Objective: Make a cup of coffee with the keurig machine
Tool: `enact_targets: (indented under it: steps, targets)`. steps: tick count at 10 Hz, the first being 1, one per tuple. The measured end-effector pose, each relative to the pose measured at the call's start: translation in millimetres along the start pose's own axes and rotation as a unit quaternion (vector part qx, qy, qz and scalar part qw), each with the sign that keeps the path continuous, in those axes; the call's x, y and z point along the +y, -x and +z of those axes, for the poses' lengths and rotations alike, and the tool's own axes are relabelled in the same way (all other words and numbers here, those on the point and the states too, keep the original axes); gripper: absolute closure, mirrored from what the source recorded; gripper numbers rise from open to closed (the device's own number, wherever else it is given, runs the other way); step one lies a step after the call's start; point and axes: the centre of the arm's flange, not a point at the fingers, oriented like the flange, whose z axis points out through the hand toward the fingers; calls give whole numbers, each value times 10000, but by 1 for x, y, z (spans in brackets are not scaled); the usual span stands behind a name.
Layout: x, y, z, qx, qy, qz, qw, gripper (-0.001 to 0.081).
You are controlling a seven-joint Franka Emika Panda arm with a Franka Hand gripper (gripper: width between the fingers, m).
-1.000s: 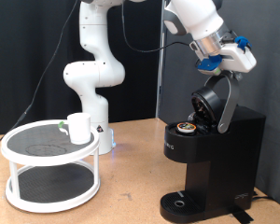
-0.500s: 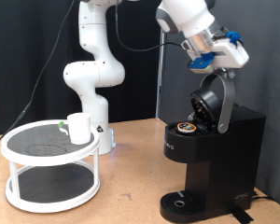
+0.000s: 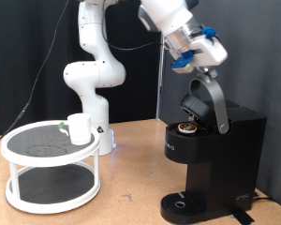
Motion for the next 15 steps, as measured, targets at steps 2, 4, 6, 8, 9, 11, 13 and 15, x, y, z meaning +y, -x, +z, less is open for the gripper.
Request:
enact_targets:
  steps: [2,4,6,8,9,11,13,15]
  targets:
    - [-15,-18,-10,70,-108,127,9998,806]
    - [-26,-33,-19,107,-166,244,9995,806]
    - [-37,-49,-25,185,-273,336,9989,806]
    - [-51,-69,-28,360,-442,411,9975,806]
    - [-57,-78,-26,421,-526,464,9967,806]
    - [-67,-88,-24,392,-578,546,9961,806]
    - [-68,-84,-28,-49,-476,491,9976,806]
    - [-61,-64,-36,-699,-285,399,9963,806]
